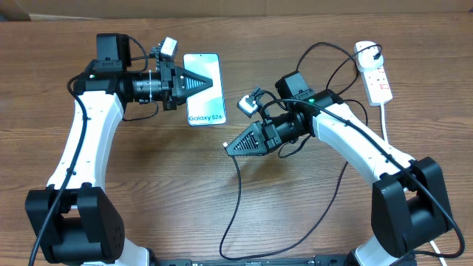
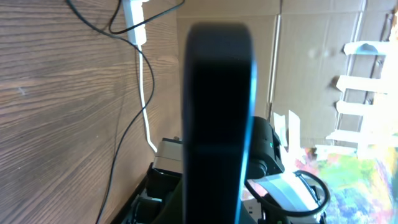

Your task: Plug charger to phone and switch on socket

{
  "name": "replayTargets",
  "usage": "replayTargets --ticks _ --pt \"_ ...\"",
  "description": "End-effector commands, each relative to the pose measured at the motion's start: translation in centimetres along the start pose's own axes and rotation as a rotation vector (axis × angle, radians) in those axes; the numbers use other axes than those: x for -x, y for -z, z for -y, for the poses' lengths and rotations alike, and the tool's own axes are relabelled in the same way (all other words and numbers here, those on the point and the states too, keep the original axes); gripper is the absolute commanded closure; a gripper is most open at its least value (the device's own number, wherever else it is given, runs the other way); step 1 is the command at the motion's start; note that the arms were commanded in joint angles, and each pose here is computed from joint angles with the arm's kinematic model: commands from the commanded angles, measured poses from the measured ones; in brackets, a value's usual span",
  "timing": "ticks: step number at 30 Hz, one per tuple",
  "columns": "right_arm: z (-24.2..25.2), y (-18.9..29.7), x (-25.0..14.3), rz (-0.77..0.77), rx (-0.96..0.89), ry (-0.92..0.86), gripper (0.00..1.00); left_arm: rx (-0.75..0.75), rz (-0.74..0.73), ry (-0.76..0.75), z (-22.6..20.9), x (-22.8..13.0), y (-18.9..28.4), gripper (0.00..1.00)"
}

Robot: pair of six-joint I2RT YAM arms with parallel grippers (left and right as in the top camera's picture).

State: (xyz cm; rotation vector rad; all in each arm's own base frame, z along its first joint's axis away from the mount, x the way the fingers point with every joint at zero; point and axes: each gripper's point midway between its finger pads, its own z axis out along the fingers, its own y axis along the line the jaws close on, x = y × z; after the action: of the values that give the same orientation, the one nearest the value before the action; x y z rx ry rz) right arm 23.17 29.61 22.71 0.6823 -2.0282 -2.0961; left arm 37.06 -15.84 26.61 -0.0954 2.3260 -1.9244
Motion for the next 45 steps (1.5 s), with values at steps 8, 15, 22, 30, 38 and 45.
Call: replayTargets --ticks 8,15,22,30,38,45 --pt "-1.0 0.1 2.1 -0.005 0.033 -0.039 0.96 0.019 0.026 0.005 1.2 0.7 -0.3 0.96" --pt "-1.4 0.1 3.0 -0.007 0.032 -0.021 0.96 0.056 0.098 0.016 1.0 2.6 -0.2 0.96" --pt "-1.8 0.1 4.6 0.007 0.008 -0.007 0.96 0.040 0.100 0.033 1.5 2.8 -0.2 0.96" --pt "-0.7 0.2 6.5 0.087 -0.076 -0.032 0.96 0.046 0.109 0.039 1.4 3.0 -0.1 0.96" --pt "12.6 6.7 6.0 0.438 -0.806 -0.388 0.96 0.273 0.329 0.093 -3.0 6.3 2.3 0.96" --pt "17.5 16.8 3.4 0.790 -1.376 -0.616 0.96 0.539 0.421 0.175 -8.1 5.9 4.6 0.96"
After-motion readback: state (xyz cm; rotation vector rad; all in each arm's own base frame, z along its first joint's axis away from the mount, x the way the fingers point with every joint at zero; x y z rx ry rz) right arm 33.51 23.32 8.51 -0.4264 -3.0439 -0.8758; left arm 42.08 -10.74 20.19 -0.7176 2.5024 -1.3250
